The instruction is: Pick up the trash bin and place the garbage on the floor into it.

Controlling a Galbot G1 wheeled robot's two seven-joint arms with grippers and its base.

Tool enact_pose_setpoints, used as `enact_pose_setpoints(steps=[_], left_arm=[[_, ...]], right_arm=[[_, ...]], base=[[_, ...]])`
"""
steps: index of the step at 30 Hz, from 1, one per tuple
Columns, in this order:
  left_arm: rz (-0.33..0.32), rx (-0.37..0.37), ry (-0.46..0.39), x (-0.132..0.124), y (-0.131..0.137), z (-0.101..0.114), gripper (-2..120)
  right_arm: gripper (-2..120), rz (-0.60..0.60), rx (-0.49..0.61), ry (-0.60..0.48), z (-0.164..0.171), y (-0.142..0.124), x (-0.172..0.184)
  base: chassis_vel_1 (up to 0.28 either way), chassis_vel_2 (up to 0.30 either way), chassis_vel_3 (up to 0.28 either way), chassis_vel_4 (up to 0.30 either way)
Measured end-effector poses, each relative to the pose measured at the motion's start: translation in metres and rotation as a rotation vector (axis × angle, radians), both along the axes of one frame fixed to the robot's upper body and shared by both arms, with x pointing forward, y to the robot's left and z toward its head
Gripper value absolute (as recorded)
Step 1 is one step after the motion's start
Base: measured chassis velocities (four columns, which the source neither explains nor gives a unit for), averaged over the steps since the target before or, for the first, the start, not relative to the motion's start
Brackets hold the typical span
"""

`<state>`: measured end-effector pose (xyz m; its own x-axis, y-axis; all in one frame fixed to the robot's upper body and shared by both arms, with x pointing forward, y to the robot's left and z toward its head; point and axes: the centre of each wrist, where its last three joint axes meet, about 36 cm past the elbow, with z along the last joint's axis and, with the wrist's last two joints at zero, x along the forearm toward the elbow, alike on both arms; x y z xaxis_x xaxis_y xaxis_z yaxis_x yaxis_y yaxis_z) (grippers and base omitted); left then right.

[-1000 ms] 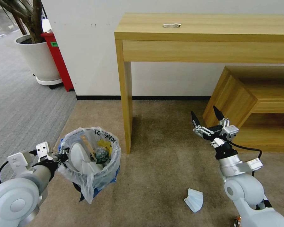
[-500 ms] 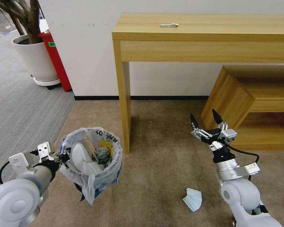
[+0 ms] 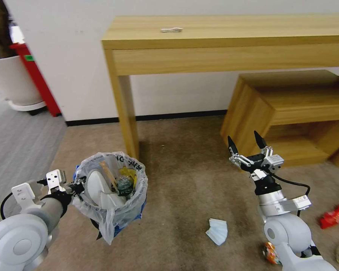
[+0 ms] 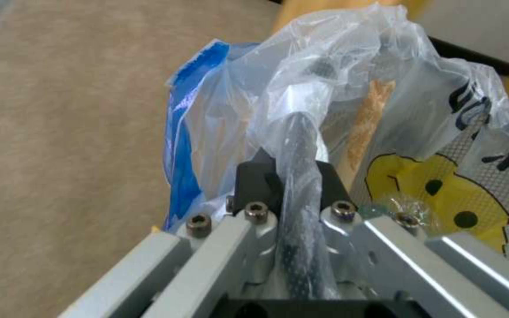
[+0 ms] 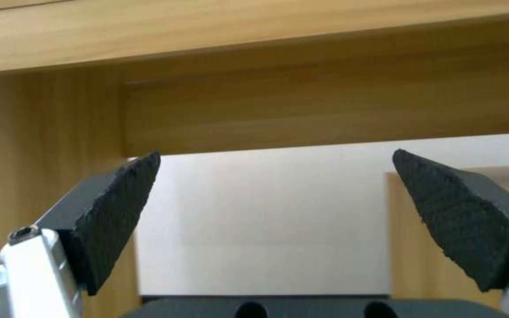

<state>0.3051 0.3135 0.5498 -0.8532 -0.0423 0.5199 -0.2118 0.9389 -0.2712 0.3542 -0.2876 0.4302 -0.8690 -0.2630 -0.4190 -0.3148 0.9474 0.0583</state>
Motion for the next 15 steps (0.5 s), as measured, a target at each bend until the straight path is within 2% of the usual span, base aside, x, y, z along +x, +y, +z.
enact_pose_setpoints(steps=[15], left_arm=[[0.000, -0.005, 0.001, 0.0008, 0.0011, -0.0016, 2]], right_arm=[[100, 0.002, 0.004, 0.005, -0.0023, 0.0015, 0.0002]], base=[[-0.125, -0.129, -0.116, -0.129]])
